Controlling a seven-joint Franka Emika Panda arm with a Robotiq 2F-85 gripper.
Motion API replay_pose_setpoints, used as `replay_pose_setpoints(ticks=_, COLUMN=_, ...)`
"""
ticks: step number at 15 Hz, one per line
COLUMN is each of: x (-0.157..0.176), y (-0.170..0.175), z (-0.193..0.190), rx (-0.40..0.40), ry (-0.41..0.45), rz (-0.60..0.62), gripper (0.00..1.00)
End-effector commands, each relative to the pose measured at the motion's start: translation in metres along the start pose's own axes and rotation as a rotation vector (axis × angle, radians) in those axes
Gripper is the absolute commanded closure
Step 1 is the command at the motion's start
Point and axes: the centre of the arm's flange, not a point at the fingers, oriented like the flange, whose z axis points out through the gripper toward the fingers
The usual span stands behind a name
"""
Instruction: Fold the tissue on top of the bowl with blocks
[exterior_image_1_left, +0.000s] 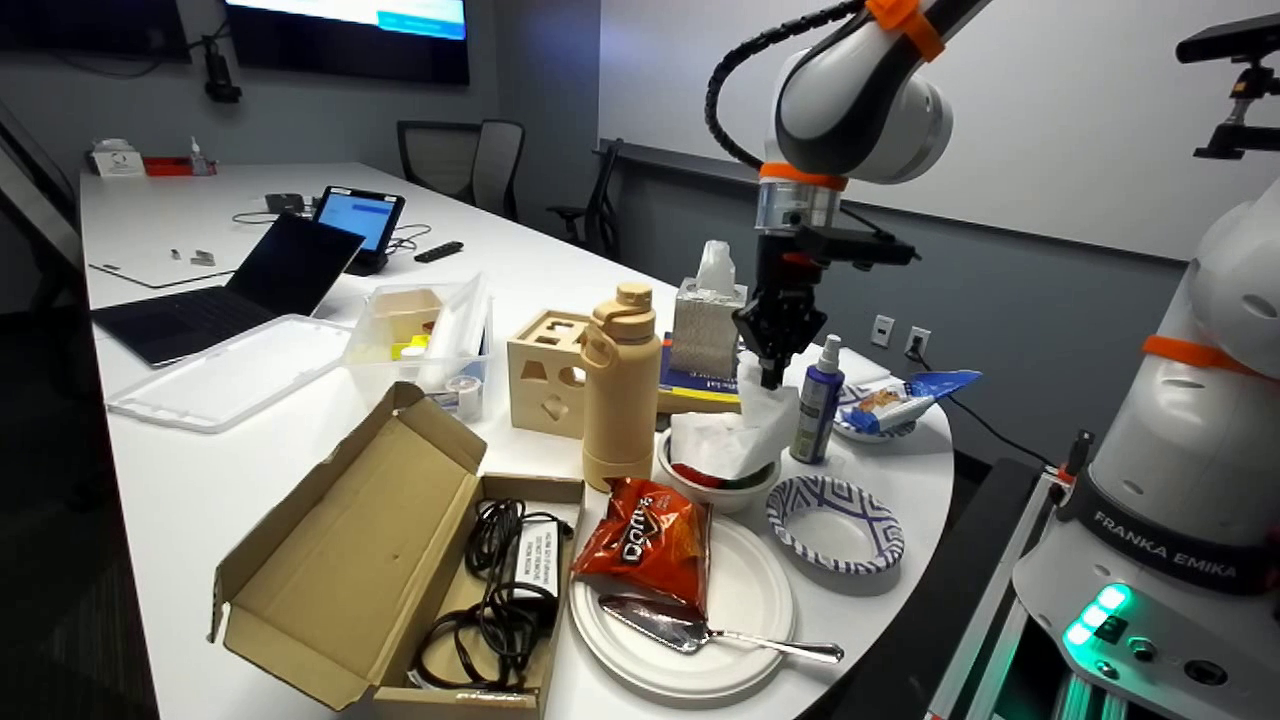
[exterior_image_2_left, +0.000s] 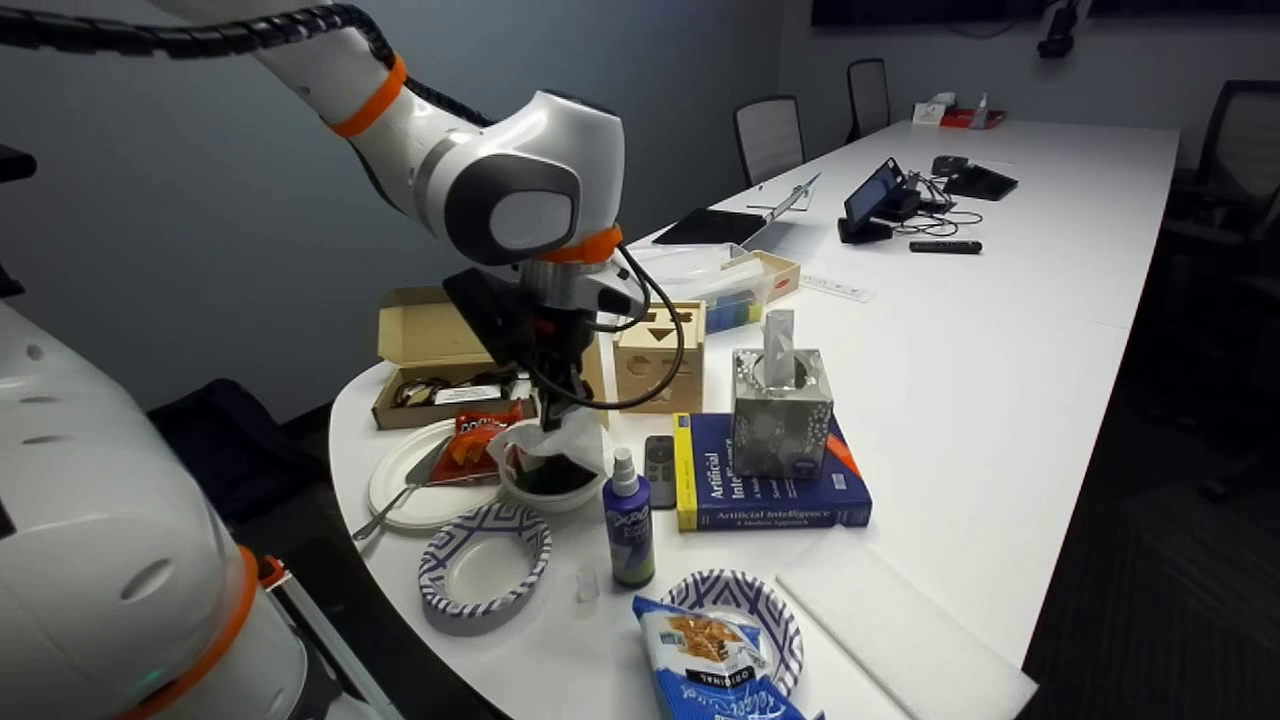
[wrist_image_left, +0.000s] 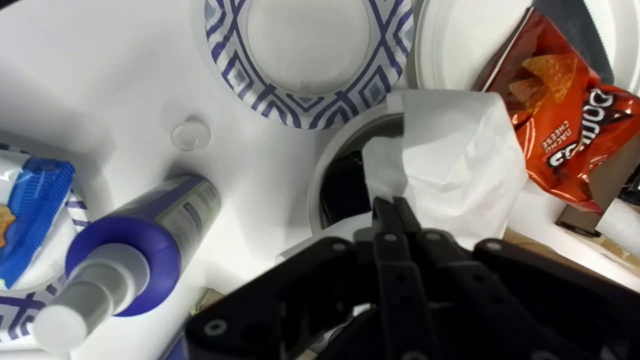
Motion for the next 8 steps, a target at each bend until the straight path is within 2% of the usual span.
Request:
replay_pose_setpoints(ticks=1, x=-0.019, y=0.004, z=0.031, rx=-0.006, ry=0.034, rz=-0.136, gripper=1.0)
replay_pose_setpoints(ticks=8, x=-0.028, y=-0.011, z=0.037, rx=0.02, ry=0.02, rz=-0.503, gripper=1.0)
